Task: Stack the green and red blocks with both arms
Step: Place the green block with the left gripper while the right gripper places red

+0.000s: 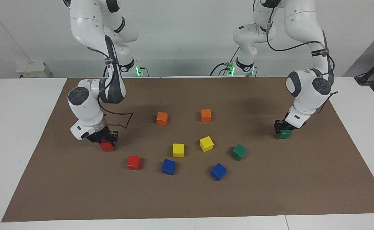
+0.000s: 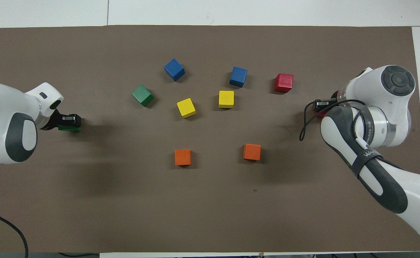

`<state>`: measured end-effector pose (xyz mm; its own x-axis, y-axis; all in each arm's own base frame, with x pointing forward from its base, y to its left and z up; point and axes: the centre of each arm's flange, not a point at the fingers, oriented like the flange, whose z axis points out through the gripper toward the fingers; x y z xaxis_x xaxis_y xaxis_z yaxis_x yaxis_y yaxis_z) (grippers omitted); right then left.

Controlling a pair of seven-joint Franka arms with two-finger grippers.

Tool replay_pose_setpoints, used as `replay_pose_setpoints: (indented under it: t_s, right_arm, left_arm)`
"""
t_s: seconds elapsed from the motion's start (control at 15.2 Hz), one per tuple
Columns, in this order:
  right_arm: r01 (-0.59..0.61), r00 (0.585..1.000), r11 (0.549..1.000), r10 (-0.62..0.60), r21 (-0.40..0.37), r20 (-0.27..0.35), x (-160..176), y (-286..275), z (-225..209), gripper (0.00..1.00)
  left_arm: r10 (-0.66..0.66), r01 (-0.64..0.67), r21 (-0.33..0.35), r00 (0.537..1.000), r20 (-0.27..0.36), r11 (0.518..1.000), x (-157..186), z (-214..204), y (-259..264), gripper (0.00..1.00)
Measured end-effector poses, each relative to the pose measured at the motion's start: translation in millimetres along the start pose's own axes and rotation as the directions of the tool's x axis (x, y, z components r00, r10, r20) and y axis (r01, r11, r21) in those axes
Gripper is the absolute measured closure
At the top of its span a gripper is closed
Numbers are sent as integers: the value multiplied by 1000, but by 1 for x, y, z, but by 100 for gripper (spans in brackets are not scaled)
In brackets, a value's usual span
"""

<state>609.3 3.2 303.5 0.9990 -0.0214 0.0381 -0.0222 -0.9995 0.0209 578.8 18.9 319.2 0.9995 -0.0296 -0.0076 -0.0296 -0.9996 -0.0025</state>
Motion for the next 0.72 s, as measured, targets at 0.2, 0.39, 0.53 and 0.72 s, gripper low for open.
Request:
replay_pose_setpoints:
  t_s: [0.2, 0.39, 0.53, 0.72]
  right_arm:
    - [-1, 1000, 1000, 1, 0, -11, 1, 2, 0, 45]
    - [-5, 1000, 1000, 5, 0, -14, 1, 2, 0, 44]
    - [-31, 999, 1000, 31, 0, -12, 1, 2, 2, 30]
    - [-54, 999, 999, 54, 1, 6, 3, -6, -3, 1]
  left_arm:
    - [1, -1, -1, 1000, 0, 1000, 2, 3, 0, 44]
    - [2, -2, 0, 1000, -12, 1000, 3, 3, 0, 21]
    - [1, -1, 0, 1000, -20, 1000, 5, 0, 0, 0]
    - [-84, 83, -36, 996, -11, 996, 30, -43, 6, 0]
